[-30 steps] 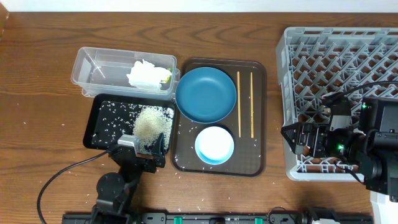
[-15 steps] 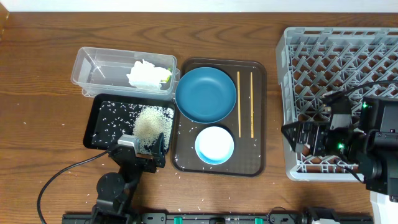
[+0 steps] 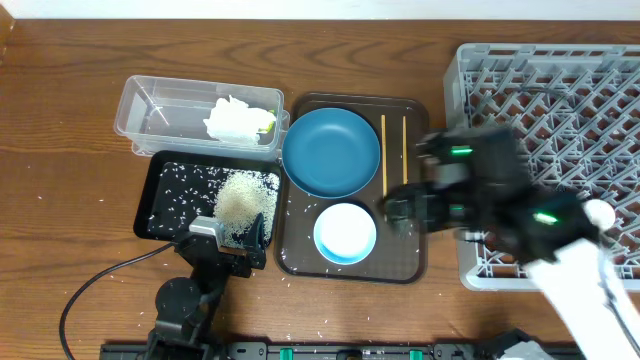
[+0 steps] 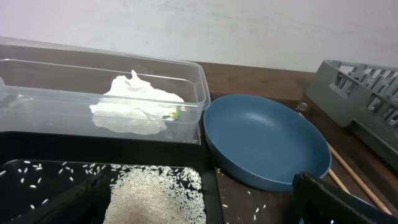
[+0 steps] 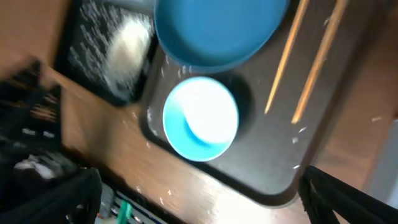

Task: Sort waste into correct bins and load items into the dishwasher rack
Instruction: 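Reach the right gripper to the light-blue bowl and grasp it, then carry the light-blue bowl with the right gripper into the dish rack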

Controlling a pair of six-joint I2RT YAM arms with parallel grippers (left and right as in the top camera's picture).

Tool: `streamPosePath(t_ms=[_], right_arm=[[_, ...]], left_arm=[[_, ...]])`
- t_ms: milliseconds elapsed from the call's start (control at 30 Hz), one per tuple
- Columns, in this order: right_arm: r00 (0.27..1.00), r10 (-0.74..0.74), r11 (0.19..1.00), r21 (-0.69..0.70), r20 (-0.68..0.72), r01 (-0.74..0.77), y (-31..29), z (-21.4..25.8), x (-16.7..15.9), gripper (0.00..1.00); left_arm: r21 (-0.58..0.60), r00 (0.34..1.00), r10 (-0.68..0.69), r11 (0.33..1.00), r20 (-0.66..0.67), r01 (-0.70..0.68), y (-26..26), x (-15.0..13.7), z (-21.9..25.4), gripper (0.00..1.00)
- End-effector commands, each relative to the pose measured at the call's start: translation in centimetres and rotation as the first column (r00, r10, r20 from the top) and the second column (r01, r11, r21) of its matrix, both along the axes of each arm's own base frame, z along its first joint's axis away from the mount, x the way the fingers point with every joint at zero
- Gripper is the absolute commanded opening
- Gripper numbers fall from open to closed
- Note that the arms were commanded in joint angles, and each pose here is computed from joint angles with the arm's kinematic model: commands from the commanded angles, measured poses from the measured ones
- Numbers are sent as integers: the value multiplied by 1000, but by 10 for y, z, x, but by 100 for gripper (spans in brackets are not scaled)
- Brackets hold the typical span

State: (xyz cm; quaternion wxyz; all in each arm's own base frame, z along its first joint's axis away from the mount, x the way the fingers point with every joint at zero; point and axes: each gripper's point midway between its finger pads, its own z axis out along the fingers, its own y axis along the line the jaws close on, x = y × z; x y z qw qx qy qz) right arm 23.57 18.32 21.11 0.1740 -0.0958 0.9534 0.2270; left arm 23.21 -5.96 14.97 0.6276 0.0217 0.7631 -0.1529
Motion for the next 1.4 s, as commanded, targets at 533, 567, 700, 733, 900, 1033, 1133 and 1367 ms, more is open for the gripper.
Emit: streamPosePath(t_ms=[533, 567, 700, 733, 900, 1033, 1133, 1367], right_arm=[[944, -47, 941, -333, -327, -68, 44, -168, 8, 51], [939, -46, 936, -342, -340, -78, 43, -173, 7, 49], [937, -57, 929, -361, -345, -76, 41, -182, 9, 35], [939, -64, 927, -369, -338, -70, 38, -182, 11, 30], [944, -84, 924, -379, -318, -46, 31, -177, 17, 18], [951, -104, 915, -403, -293, -24, 23, -174, 22, 11], [954, -111, 916, -400, -280, -11, 21, -171, 26, 1], [979, -119, 913, -406, -164, 43, 10, -138, 37, 1]], left_arm=[[-6, 1000, -15, 1000, -27, 15, -3, -1, -12, 96], [-6, 1000, -15, 1000, -27, 15, -3, -1, -12, 96], [-6, 1000, -15, 1000, -27, 15, -3, -1, -12, 96], [-6, 1000, -15, 1000, -27, 15, -3, -1, -12, 96], [-6, 1000, -15, 1000, -27, 15, -3, -1, -12, 96], [-6, 1000, -15, 1000, -27, 15, -3, -1, -12, 96], [-6, 1000, -15, 1000, -27, 15, -3, -1, -12, 96], [-6, 1000, -15, 1000, -27, 15, -3, 0, -12, 96]])
